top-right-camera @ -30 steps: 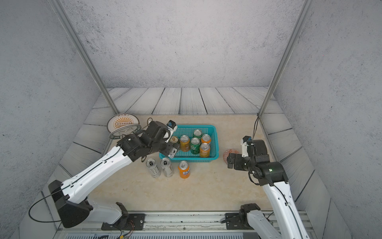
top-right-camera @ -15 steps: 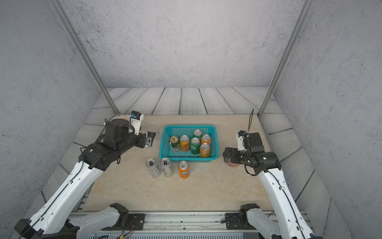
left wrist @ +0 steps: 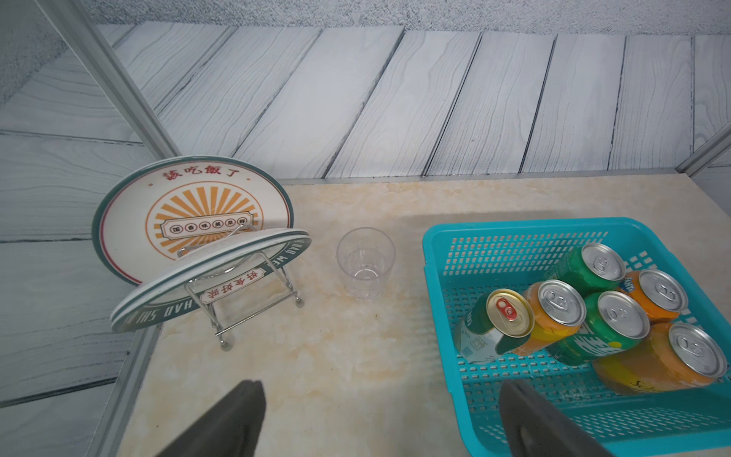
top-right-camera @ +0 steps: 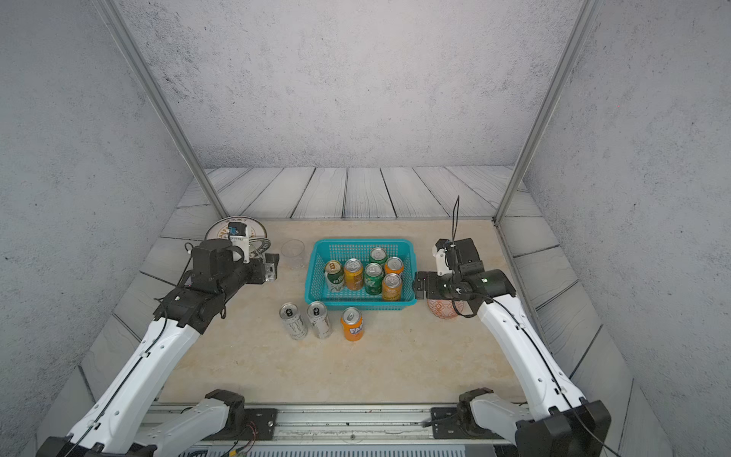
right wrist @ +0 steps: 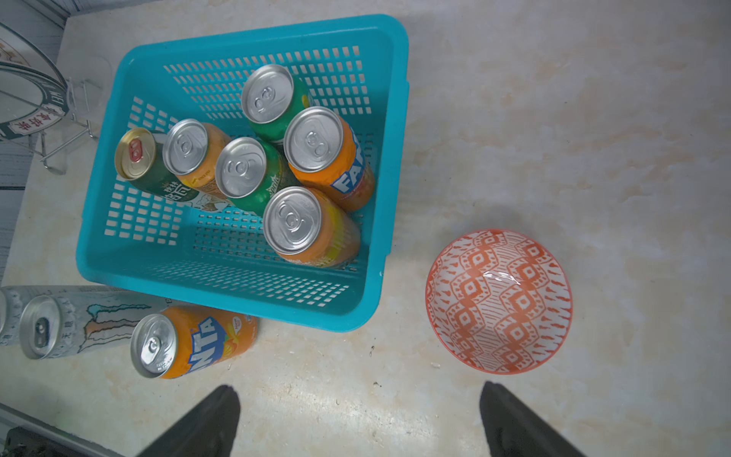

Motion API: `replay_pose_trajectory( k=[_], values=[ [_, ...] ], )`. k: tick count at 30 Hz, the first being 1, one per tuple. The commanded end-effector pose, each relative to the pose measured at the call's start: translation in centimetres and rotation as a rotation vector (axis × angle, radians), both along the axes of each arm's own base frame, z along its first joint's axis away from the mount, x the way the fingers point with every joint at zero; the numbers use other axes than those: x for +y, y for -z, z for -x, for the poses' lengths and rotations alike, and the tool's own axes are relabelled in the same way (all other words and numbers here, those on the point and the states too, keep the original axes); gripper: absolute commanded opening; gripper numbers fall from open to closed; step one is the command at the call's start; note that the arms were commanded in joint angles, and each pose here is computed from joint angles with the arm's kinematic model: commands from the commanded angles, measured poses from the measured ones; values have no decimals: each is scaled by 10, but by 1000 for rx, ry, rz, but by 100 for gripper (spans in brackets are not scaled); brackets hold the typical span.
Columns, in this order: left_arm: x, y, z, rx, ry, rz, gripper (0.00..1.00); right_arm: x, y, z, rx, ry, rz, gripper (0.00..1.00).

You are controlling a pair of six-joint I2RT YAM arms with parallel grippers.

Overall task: Take out the drinks from the basket
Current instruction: Pick up the drink from the basket.

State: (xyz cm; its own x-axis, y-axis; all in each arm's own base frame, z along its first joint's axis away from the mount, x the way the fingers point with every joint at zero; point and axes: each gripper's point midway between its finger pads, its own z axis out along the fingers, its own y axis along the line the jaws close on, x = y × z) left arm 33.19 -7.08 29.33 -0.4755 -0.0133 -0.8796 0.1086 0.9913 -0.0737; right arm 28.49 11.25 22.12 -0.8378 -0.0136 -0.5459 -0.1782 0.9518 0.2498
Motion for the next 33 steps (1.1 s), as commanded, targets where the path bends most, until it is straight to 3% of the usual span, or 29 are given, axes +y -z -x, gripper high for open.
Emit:
replay_pose_trajectory(
  k=[1,12,33],
  values=[
    [3,-7,-3,-43,-17,44,99,7,-6,-14,-29,3,27,99],
    [27,9,-5,-22,-116,59,99,46,29,-47,61,-81,147,94],
    [37,12,-4,-7,-141,79,99,96,105,-74,215,-155,278,88]
  ],
)
